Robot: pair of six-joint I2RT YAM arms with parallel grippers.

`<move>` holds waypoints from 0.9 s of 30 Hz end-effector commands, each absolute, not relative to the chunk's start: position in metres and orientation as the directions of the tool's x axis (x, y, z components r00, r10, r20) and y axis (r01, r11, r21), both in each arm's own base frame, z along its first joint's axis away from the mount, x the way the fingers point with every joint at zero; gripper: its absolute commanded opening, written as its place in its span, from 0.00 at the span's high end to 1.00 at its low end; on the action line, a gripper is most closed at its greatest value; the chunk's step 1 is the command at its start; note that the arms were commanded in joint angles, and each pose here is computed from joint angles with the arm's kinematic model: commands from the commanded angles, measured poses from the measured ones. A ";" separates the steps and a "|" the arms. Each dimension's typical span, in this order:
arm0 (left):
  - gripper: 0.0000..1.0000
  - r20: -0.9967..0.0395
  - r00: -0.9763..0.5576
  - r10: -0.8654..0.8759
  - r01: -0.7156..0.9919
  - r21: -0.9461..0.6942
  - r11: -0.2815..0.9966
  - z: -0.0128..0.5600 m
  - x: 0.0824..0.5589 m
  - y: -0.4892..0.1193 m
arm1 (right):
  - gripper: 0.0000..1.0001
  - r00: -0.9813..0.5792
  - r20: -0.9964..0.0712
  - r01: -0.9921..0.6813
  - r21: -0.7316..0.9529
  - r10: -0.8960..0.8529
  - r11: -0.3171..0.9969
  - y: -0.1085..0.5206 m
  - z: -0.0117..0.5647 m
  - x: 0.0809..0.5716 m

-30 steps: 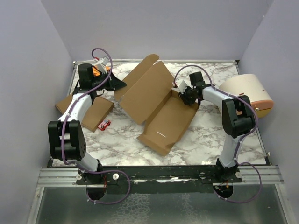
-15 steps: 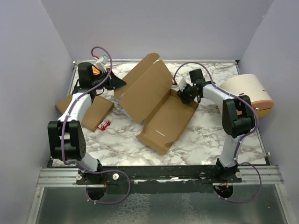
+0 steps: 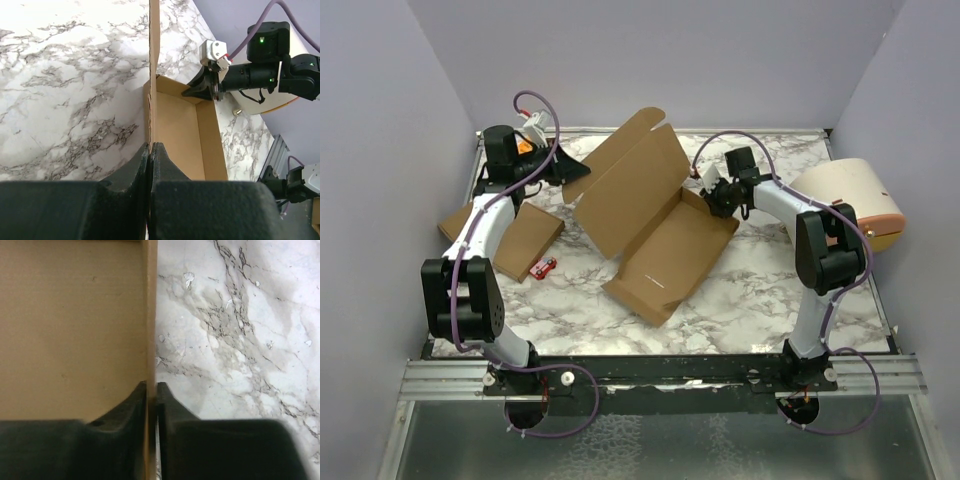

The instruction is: Fold the paper box

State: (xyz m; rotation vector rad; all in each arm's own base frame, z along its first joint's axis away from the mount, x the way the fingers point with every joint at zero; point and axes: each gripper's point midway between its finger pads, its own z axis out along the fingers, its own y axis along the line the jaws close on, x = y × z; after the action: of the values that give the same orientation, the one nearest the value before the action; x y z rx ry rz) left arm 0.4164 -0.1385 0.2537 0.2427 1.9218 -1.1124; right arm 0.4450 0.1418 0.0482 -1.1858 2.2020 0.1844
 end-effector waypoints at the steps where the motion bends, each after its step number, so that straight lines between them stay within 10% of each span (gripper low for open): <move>1: 1.00 -0.834 -0.513 -0.203 0.634 -0.527 0.566 0.275 0.427 -0.142 | 0.71 -0.402 -0.623 -0.804 -0.110 -0.671 0.584 0.153 0.051 0.443; 7: 1.00 -0.847 -0.513 -0.141 0.668 -0.497 0.554 0.268 0.439 -0.147 | 0.39 -0.394 -0.700 -0.823 -0.021 -0.596 0.568 0.156 0.085 0.437; 19: 1.00 -0.851 -0.515 -0.108 0.700 -0.490 0.519 0.267 0.449 -0.155 | 0.40 -0.262 -0.815 -0.868 -0.036 -0.516 0.496 0.136 0.149 0.418; 24: 1.00 -0.854 -0.511 -0.100 0.709 -0.484 0.514 0.268 0.448 -0.157 | 0.87 -0.198 -0.783 -0.911 -0.075 -0.590 0.406 0.123 0.145 0.389; 27: 1.00 -0.854 -0.512 -0.095 0.709 -0.483 0.513 0.269 0.448 -0.158 | 0.99 -0.248 -0.712 -0.909 -0.063 -0.656 0.412 0.107 0.128 0.375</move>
State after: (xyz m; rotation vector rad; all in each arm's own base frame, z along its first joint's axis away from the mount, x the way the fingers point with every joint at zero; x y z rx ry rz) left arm 0.4514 -0.1515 0.2590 0.4414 1.8783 -1.0883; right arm 0.4064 0.1205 0.1483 -1.2064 1.9311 0.4756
